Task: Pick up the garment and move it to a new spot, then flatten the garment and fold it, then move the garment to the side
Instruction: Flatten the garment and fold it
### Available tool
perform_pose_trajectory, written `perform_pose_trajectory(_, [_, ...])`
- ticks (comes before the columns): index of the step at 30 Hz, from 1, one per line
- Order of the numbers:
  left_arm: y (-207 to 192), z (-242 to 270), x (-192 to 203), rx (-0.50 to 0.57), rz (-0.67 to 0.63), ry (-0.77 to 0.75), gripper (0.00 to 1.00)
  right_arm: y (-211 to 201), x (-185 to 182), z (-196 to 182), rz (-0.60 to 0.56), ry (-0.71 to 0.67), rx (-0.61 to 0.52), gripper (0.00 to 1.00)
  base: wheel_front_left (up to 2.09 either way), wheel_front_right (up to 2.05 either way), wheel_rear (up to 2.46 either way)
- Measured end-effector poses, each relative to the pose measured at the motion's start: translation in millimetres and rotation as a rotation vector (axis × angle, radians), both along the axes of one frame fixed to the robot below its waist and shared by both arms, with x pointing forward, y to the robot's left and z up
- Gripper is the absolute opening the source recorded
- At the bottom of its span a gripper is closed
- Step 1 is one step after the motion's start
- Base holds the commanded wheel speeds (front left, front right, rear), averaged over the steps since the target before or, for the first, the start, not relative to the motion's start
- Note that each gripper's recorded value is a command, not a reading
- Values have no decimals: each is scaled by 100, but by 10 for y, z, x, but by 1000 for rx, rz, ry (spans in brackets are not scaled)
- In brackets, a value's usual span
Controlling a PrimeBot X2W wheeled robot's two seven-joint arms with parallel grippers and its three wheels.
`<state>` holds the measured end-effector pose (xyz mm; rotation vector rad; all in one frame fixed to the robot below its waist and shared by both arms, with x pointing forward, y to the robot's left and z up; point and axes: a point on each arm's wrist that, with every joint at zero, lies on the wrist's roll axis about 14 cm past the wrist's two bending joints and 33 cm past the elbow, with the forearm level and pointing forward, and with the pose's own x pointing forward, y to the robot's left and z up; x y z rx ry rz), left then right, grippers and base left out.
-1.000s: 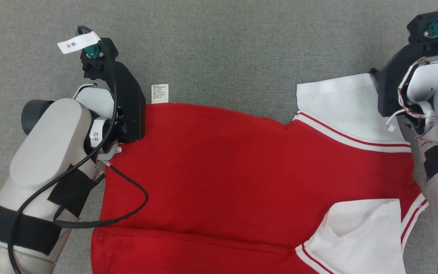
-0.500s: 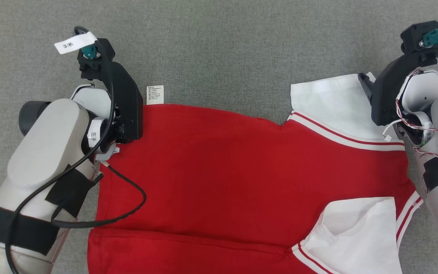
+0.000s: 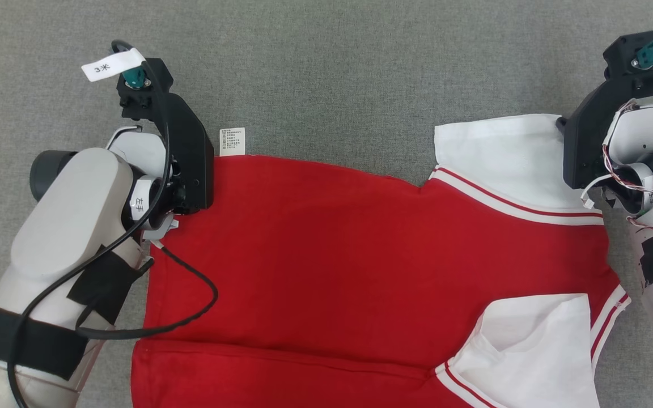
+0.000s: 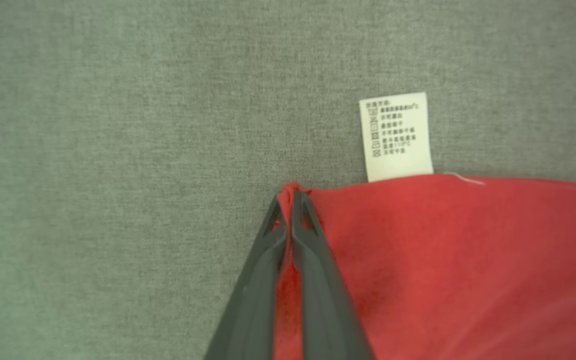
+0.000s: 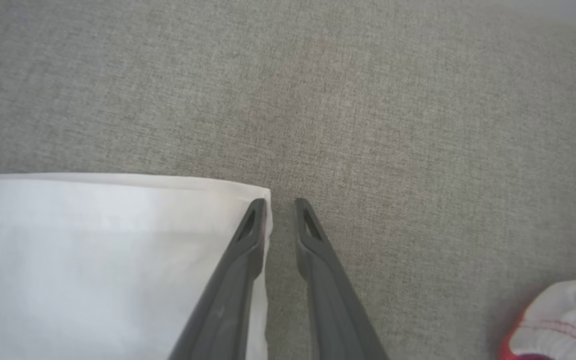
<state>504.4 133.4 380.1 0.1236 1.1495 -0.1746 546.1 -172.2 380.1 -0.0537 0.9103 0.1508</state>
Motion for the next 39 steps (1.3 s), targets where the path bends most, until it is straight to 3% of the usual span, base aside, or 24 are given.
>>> perform_pose_trajectory(3, [-3, -2, 0, 1, 1, -1, 0, -3, -20, -8, -3, 8, 1, 0, 0, 0, 0])
perform_pose_trajectory(19, [-9, 60, 2, -11, 6, -29, 0, -6, -11, 143, -20, -50, 38, 0, 0, 0, 0])
perform_pose_trajectory(20, [-9, 60, 2, -11, 6, -29, 0, -6, -11, 143, -20, -50, 38, 37, 0, 0, 0])
perform_pose_trajectory(21, [-13, 64, 0, -11, 5, -30, 0, -24, 12, 180, -28, -69, 43, 100, 0, 0, 0])
perform_pose_trajectory(38, [-28, 5, -12, -16, 3, -16, 0, 72, -32, 7, -23, -24, 45, 98, 0, 0, 0])
perform_pose_trajectory(39, [-30, 6, -11, -15, 5, -16, 0, 82, -23, 7, -20, -23, 44, 60, 0, 0, 0])
